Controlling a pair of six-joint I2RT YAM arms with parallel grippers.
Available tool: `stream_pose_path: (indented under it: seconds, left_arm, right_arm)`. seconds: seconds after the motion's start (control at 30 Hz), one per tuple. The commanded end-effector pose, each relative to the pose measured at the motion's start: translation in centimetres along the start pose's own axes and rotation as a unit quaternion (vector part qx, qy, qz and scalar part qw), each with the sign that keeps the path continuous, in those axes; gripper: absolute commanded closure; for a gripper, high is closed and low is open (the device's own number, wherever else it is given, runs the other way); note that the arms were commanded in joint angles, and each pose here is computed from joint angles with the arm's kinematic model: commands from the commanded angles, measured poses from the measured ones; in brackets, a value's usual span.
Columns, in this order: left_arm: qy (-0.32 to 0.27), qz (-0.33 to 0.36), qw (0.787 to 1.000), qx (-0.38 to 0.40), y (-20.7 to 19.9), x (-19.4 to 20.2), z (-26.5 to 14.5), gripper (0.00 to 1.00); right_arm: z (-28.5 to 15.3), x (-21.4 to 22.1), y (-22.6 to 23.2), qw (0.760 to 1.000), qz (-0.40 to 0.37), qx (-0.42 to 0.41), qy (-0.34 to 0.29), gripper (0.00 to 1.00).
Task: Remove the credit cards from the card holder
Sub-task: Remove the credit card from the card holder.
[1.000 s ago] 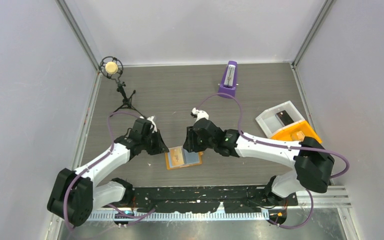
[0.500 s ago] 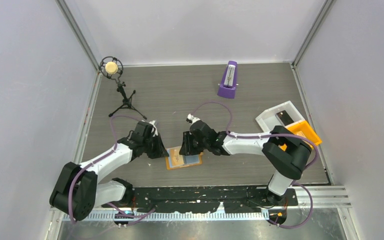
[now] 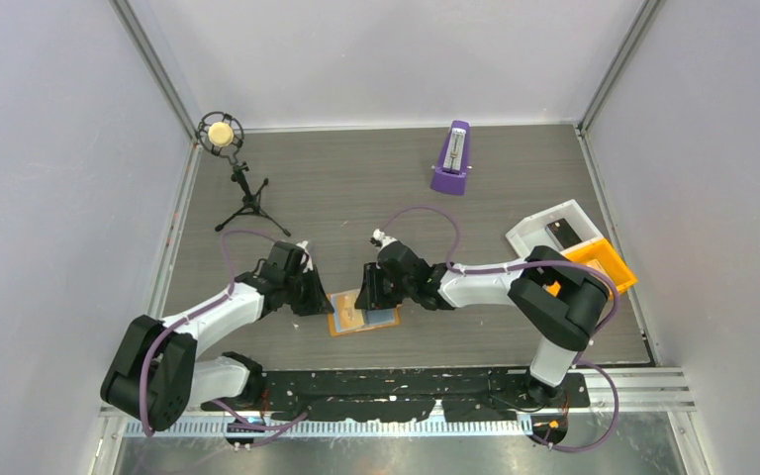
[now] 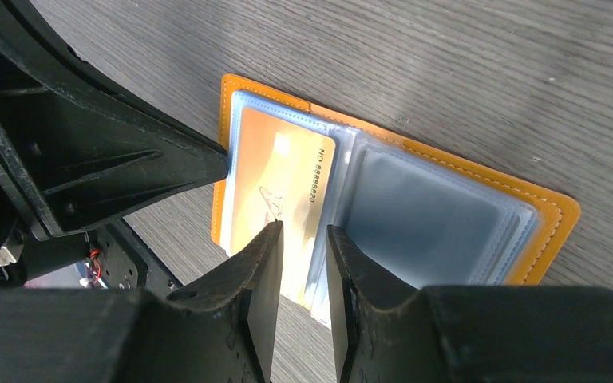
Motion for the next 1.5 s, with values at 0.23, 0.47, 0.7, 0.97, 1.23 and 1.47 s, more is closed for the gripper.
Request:
stream_pose_path:
  seconds: [0.23, 0.47, 0.7, 0.97, 1.23, 1.47]
  left_arm:
    - [-0.008, 0.004, 1.000, -0.003, 0.04, -0.35, 0.17, 0.95]
    - [-0.005, 0.003, 1.000, -0.003, 0.01, -0.37, 0.24, 0.95]
    - [-0.005, 0.003, 1.000, -0.005, 0.02, -0.38, 0.29, 0.95]
    - [-0.004, 0.003, 1.000, -0.003, -0.03, -0.38, 0.27, 0.95]
    - [-0.003, 0.001, 1.000, -0.003, -0.04, -0.39, 0.35, 0.95]
    - [0.000, -0.002, 1.000, -0.006, -0.01, -0.38, 0.47, 0.95]
  right_arm:
    - [0.22, 0.20, -0.47, 1.000, 0.010, 0.021, -0.004, 0.69]
    - [0.51, 0.26, 0.00, 1.000, 0.016, 0.017, 0.004, 0.70]
    - [0.82, 0.14, 0.24, 1.000, 0.018, 0.009, 0.006, 0.70]
    - [1.20, 0.26, 0.31, 1.000, 0.029, -0.010, 0.006, 0.70]
    - [0.97, 0.15, -0.07, 0.999, 0.040, -0.021, -0.002, 0.80]
    - [0.24, -0.22, -0.40, 0.997, 0.040, -0.052, -0.038, 0.95]
Point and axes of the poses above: each gripper's point midway between its finger pads, its own z axis out along the fingers, its own y axis along the line the jaws close on, x = y × z, the point moved 9 cm from there along -z, back along the fingers, and after that the axes turned 12 degrees about -z, right-handed, at the moved point
